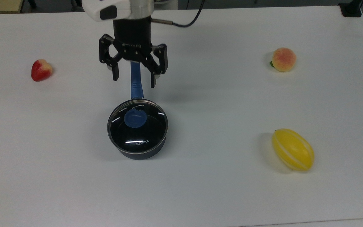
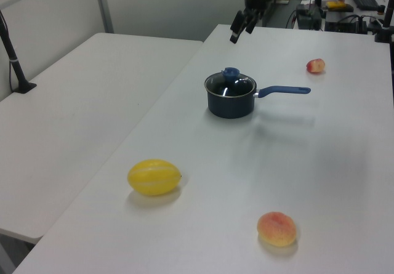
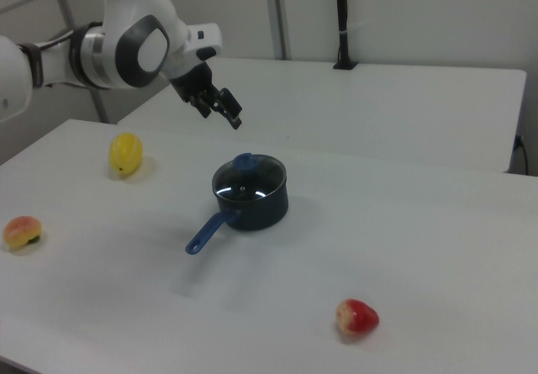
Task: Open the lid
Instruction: 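Move the open gripper over the saucepan's blue lid knob, then lower the gripper and close it on the blue lid knob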
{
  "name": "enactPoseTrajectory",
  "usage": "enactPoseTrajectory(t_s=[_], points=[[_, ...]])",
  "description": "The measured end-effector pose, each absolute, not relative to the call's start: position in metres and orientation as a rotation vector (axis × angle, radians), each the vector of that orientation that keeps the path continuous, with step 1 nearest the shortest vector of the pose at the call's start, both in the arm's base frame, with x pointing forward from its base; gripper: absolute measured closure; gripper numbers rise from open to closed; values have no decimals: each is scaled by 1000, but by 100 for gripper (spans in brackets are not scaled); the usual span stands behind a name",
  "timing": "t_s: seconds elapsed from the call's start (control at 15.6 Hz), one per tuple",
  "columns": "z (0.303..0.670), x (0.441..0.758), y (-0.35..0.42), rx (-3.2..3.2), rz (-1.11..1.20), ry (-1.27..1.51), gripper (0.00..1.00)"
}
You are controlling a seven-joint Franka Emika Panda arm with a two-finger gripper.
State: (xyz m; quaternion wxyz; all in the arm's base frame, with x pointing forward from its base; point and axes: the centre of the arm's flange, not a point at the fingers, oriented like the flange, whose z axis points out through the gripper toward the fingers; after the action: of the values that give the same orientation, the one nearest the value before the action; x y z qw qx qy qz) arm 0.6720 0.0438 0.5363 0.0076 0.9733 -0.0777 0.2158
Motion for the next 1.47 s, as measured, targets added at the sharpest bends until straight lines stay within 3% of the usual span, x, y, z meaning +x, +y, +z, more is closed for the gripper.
enactPoseTrajectory(t_s=[0.58, 1.03, 1.47], points=[[481, 694, 40, 2940, 635, -212, 12], [434, 704, 33, 2868, 588, -279, 5], [435, 707, 44, 2882, 634, -409, 4]])
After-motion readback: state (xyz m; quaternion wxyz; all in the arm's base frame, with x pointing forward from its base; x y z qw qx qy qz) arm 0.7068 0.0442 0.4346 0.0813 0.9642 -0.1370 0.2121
